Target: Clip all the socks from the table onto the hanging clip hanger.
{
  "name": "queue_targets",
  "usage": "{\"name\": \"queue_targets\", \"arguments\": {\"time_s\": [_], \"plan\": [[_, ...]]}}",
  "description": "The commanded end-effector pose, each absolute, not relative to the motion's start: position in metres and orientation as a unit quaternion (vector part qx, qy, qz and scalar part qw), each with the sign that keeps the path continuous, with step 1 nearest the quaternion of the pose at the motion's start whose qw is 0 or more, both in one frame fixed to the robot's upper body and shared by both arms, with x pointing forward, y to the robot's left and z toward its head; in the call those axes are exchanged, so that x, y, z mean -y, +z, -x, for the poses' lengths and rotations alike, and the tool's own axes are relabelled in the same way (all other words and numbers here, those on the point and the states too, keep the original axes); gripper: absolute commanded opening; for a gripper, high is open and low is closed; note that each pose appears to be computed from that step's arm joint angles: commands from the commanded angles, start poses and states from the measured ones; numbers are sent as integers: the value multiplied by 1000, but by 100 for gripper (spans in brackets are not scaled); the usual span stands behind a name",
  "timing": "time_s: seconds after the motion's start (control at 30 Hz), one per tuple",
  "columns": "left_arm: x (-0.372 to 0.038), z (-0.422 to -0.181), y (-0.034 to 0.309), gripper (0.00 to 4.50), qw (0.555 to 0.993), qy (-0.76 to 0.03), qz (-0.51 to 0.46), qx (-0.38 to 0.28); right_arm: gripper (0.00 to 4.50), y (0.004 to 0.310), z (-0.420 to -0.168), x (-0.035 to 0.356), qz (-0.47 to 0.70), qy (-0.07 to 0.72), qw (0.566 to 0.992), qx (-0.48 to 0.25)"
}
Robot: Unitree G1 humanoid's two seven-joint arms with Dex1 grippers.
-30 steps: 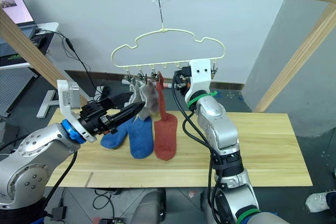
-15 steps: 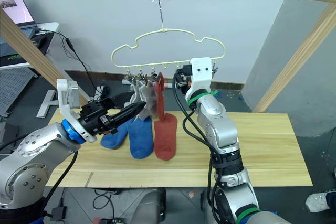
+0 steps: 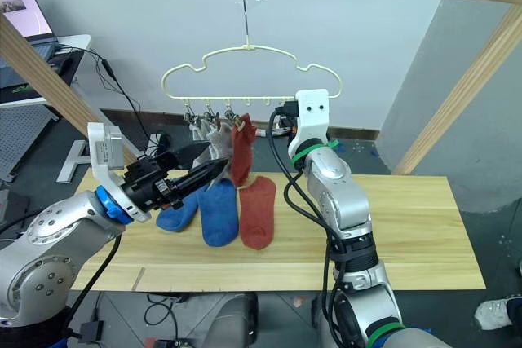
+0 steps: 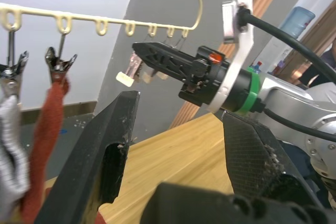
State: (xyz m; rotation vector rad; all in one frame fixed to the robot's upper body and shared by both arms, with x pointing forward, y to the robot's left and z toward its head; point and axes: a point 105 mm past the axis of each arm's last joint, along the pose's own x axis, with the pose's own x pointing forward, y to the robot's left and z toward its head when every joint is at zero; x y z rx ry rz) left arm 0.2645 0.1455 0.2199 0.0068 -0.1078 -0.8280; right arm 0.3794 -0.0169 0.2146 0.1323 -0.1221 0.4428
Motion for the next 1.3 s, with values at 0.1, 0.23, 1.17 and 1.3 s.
{"name": "queue_targets", "arguments": {"time_s": [0.1, 0.23, 1.17, 1.3], "plan": [[-140, -262, 197, 289, 919, -390, -40, 29, 3, 229, -373, 21, -61, 257, 961, 77], [-141, -273, 155, 337, 928, -364, -74, -13, 0, 224, -373, 25, -53, 282, 956, 55], [-113, -362, -4, 192, 918, -334, -119, -179, 0, 225, -379, 47, -31, 272, 961, 24], [-105, -355, -1, 71, 917, -348, -105, -164, 0, 226, -383, 49, -30, 274, 961, 19]]}}
